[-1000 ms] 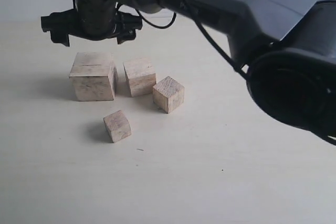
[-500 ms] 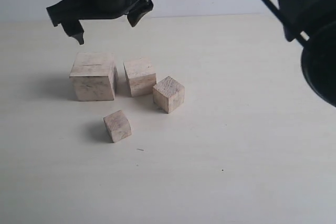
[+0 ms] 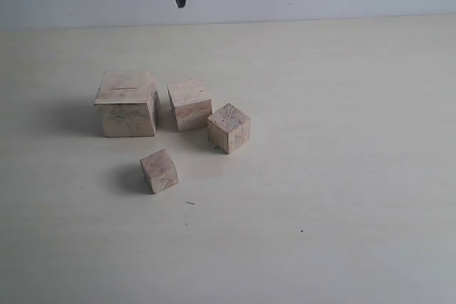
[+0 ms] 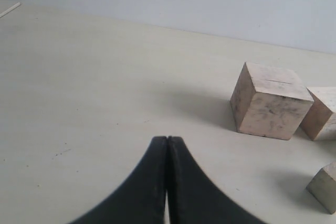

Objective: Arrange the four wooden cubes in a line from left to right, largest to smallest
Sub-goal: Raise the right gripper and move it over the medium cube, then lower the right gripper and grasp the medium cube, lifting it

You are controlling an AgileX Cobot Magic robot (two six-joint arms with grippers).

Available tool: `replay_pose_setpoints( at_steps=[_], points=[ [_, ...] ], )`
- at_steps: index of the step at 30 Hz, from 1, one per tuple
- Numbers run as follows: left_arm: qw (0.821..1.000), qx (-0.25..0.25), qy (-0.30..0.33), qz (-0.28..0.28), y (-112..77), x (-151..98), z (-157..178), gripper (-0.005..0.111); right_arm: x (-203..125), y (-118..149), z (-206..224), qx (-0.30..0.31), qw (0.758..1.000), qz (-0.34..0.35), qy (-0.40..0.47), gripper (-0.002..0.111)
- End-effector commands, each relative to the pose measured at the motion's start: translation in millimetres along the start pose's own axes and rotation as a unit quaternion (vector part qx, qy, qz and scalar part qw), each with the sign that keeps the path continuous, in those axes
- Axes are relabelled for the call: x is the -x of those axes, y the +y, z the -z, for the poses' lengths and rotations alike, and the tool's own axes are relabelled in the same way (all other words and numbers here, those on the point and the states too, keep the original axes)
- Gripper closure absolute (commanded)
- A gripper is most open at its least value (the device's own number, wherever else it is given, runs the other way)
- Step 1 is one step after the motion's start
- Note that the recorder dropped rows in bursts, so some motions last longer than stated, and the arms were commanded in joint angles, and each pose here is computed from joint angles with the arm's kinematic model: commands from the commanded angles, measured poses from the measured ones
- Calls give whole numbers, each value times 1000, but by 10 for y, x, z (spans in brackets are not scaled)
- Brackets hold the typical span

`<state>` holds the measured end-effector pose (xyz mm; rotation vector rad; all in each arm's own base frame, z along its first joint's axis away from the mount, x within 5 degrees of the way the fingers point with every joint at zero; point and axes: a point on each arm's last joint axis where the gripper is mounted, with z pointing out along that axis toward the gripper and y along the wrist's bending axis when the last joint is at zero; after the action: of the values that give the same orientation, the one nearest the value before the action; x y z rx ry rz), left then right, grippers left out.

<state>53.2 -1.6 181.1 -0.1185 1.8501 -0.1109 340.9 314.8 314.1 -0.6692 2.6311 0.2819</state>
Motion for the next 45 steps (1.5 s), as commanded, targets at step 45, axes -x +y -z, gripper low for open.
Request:
replay_pose_setpoints(
  at_steps=[45],
  points=[
    [1000, -1, -4, 1, 0, -4, 0, 107, -419, 124, -1754, 63, 991, 24, 113, 20]
  ],
)
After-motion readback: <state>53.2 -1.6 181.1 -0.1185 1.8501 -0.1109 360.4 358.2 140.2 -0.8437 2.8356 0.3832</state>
